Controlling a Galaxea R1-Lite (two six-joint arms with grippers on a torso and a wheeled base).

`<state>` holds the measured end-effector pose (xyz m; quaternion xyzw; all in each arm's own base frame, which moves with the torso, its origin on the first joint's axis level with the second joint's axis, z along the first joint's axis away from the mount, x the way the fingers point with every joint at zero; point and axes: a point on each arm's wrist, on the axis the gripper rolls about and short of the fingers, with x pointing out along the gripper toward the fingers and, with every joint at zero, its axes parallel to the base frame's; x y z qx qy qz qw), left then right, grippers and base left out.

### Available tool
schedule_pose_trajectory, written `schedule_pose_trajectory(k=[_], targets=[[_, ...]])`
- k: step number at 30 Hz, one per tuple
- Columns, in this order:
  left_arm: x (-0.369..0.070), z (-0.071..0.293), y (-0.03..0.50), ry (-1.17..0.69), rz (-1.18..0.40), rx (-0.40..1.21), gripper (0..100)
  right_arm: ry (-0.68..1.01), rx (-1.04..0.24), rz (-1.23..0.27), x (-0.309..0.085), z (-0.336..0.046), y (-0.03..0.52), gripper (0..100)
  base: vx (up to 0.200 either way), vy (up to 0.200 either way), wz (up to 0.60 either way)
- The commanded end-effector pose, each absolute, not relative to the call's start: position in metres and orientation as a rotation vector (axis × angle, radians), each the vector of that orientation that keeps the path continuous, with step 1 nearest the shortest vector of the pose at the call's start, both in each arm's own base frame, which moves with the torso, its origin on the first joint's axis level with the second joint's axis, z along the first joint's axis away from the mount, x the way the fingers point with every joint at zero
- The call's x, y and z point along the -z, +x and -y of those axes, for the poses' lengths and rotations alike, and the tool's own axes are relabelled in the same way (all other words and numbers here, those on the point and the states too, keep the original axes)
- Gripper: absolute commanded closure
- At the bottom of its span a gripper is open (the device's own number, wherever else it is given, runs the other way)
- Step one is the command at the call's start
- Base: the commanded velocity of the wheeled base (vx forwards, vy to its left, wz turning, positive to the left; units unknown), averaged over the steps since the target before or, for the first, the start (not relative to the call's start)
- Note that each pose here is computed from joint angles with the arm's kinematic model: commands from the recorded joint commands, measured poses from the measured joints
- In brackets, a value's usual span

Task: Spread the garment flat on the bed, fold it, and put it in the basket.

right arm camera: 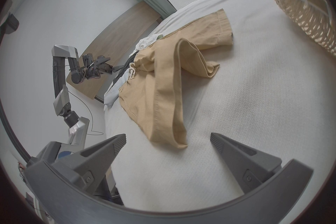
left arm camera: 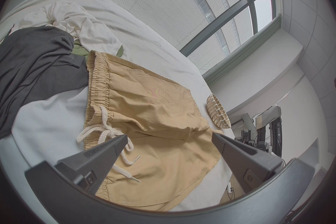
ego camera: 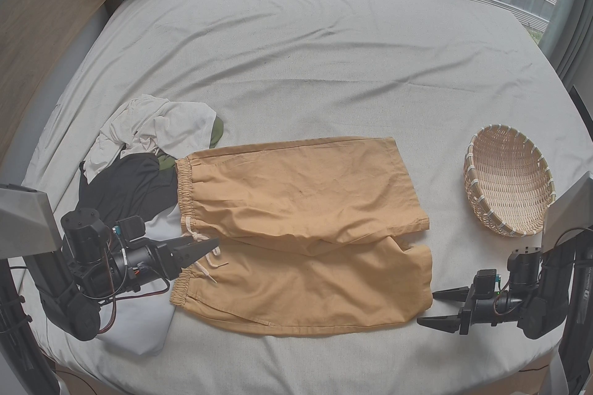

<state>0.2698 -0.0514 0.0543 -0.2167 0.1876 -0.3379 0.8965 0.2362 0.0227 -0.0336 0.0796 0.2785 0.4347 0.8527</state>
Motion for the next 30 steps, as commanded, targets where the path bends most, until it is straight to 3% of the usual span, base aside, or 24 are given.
schedule_pose_trajectory(k=[1,11,12,23,26,30], targets=[[-0.053,0.052,0.270,-0.451,-0.394,0.699,0,0.177,-0.921,-0.607,0.047,-0.025,0.244,0,0.000,0.000,0.00],[-0.053,0.051,0.270,-0.451,-0.393,0.696,0,0.164,-0.940,-0.584,0.046,-0.029,0.250,0,0.000,0.000,0.00],[-0.053,0.051,0.270,-0.451,-0.392,0.697,0,0.161,-0.941,-0.578,0.046,-0.029,0.251,100,0.000,0.000,0.00],[-0.055,0.043,0.270,-0.455,-0.381,0.668,0,0.170,-0.940,-0.594,0.042,-0.028,0.242,100,0.000,0.000,0.00],[-0.057,0.025,0.258,-0.476,-0.390,0.605,0,0.177,-0.944,-0.614,0.031,-0.029,0.227,100,0.000,0.000,0.00],[-0.045,0.013,0.237,-0.514,-0.479,0.572,0,0.176,-0.948,-0.641,0.028,-0.032,0.217,100,0.000,0.000,0.00]])
